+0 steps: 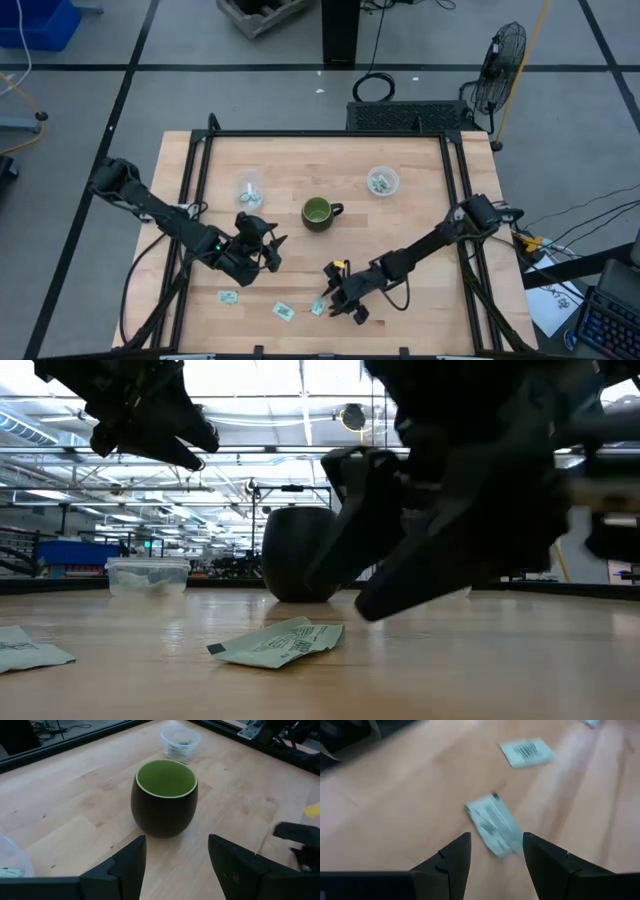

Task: Pick and place items into bin
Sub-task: Put the green stevia packet into the right transparent bin

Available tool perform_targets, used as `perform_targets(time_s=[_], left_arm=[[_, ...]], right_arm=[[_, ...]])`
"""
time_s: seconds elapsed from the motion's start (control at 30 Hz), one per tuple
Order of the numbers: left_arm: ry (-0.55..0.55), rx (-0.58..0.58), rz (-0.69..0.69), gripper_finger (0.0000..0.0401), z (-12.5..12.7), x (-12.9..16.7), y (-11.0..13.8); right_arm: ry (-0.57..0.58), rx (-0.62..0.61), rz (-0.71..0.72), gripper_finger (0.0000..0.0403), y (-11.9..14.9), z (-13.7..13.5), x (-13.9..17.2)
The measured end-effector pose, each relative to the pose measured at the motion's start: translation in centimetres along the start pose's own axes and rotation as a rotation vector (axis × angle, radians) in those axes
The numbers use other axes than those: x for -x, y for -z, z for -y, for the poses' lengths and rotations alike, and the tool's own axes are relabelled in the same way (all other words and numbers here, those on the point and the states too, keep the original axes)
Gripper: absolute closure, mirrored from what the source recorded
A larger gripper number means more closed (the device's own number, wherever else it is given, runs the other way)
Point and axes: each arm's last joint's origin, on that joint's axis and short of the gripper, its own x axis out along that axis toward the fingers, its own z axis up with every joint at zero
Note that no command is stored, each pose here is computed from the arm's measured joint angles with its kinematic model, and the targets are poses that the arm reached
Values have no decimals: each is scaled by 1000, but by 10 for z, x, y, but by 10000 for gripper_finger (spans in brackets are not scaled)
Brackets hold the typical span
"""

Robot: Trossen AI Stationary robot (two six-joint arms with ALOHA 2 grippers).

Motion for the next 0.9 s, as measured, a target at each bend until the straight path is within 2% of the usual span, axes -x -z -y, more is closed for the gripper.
perform_targets(time_s=[0.17, 0.47, 0.77, 0.9], left_arm=[[1, 2, -1, 180, 0, 0, 0], [0, 0, 1, 180, 0, 0, 0], [-3, -5, 0, 180, 0, 0, 0], [-3, -6, -1, 180, 0, 0, 0]], right_arm=[[28, 47, -31, 232, 4, 0, -2], [44, 43, -24, 232, 7, 0, -8], [0, -55, -33, 236, 13, 6, -13], [-37, -114, -38, 268, 15, 10, -14]])
